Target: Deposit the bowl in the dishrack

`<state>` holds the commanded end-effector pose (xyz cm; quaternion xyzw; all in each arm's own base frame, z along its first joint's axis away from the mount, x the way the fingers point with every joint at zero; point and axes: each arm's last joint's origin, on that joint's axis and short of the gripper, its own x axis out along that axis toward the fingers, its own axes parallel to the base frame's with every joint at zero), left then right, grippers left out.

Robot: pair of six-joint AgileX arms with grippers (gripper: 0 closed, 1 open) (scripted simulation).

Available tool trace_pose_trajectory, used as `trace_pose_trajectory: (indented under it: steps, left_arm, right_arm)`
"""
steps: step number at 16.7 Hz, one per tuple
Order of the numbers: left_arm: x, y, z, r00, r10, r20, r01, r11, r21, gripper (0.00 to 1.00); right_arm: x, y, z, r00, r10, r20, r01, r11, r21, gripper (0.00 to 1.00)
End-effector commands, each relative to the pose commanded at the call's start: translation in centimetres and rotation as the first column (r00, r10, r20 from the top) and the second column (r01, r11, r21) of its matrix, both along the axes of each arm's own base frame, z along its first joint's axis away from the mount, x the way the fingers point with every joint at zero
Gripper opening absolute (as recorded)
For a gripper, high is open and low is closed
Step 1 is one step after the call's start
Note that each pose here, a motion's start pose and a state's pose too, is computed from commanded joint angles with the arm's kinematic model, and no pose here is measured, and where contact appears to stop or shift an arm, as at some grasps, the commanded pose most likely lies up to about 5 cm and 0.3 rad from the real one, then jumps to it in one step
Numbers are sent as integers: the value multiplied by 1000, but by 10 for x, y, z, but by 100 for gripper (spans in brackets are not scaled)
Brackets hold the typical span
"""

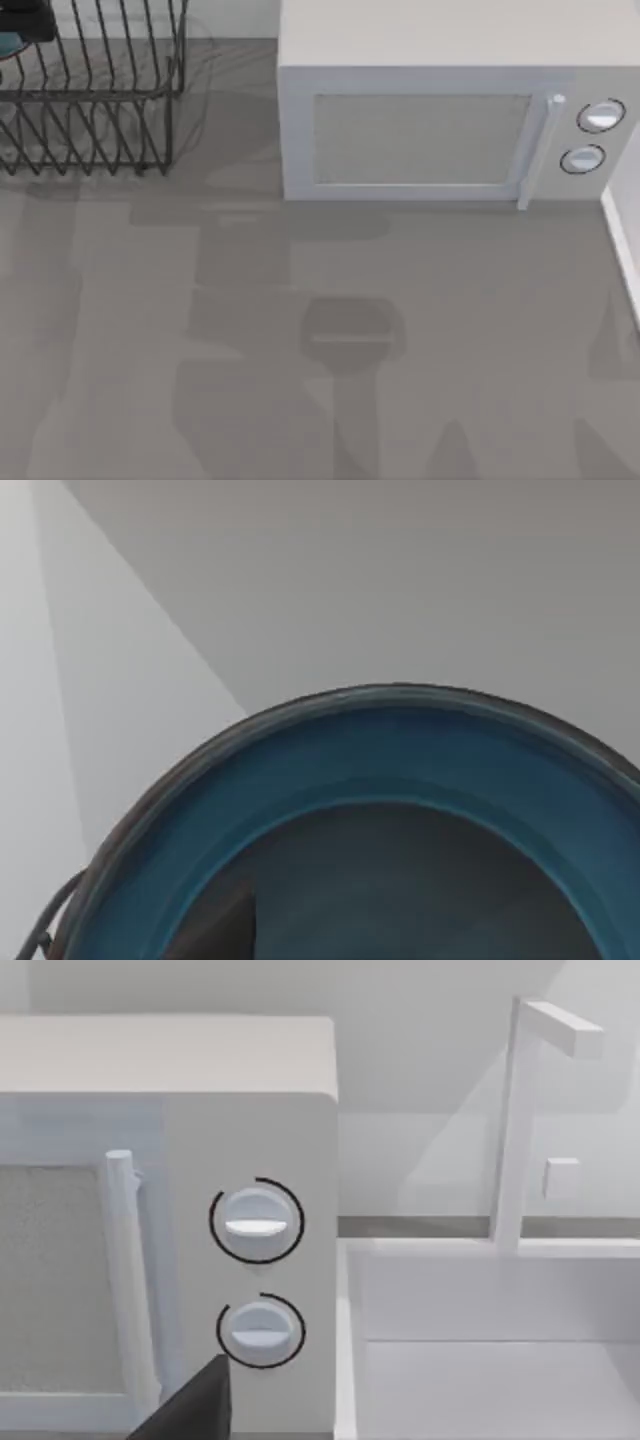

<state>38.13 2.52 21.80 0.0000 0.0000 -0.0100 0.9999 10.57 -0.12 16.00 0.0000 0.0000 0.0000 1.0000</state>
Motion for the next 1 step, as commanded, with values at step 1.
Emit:
trace_pose_trajectory:
  steps: [1]
  left_arm:
    - [0, 0, 0, 1000, 0, 0, 0, 1000, 0, 100]
  right_arm:
    - [0, 0, 0, 1000, 0, 0, 0, 1000, 0, 100]
